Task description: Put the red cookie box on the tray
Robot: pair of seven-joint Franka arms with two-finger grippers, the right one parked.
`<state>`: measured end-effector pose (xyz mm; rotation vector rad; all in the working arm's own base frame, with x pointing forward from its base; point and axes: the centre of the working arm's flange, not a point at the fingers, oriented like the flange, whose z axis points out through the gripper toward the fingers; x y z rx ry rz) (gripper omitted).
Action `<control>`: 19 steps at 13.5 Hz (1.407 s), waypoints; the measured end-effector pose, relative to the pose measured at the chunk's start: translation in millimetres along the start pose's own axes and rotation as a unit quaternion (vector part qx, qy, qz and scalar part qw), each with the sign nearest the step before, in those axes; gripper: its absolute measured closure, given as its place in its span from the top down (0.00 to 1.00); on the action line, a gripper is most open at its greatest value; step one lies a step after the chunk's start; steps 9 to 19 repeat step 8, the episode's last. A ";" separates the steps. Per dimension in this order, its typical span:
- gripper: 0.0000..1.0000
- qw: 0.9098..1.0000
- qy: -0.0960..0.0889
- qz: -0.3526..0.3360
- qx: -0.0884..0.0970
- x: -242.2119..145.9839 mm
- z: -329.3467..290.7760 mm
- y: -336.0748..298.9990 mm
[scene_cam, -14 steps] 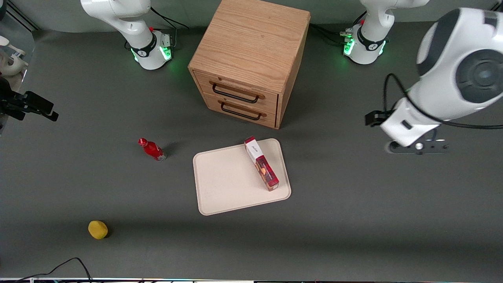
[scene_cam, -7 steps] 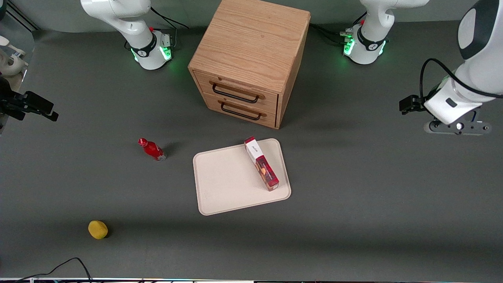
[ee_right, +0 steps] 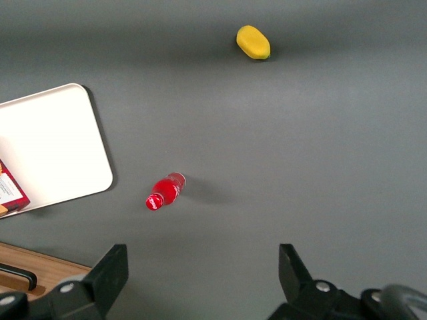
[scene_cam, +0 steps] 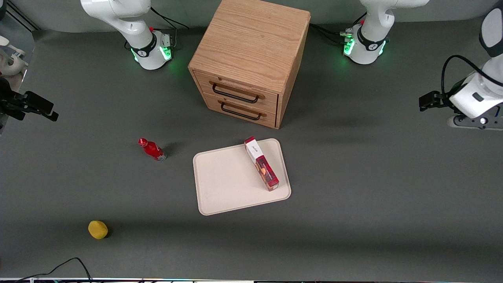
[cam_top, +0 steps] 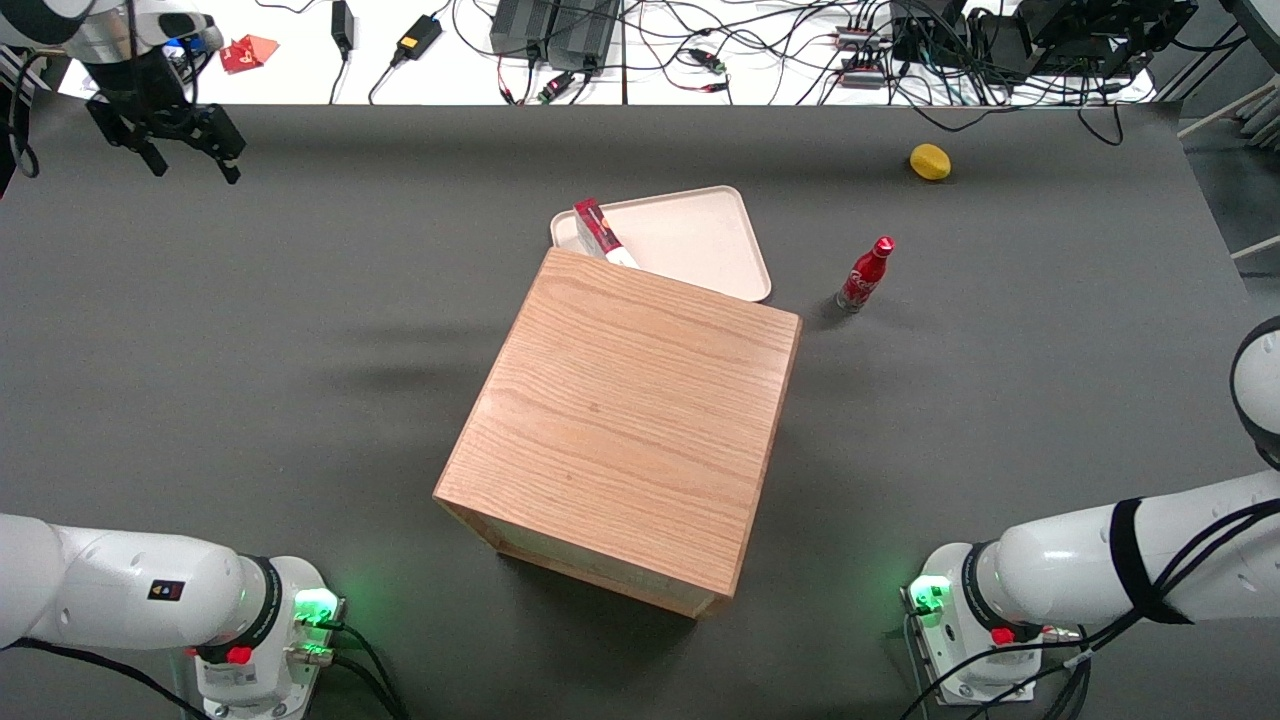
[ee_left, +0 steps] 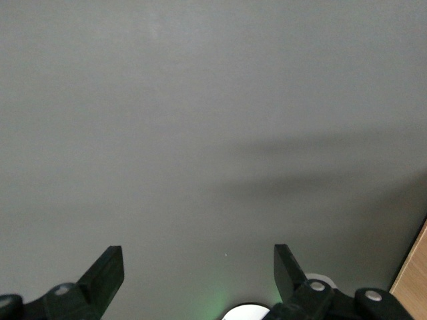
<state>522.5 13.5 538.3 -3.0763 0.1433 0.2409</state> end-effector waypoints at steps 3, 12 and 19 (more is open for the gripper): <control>1.00 1.000 0.024 0.000 -0.002 -26.9 -33.7 -3.0; 1.00 0.999 0.044 0.000 -0.004 -57.6 -79.6 -2.1; 1.00 0.999 0.044 0.000 -0.004 -57.6 -79.6 -2.1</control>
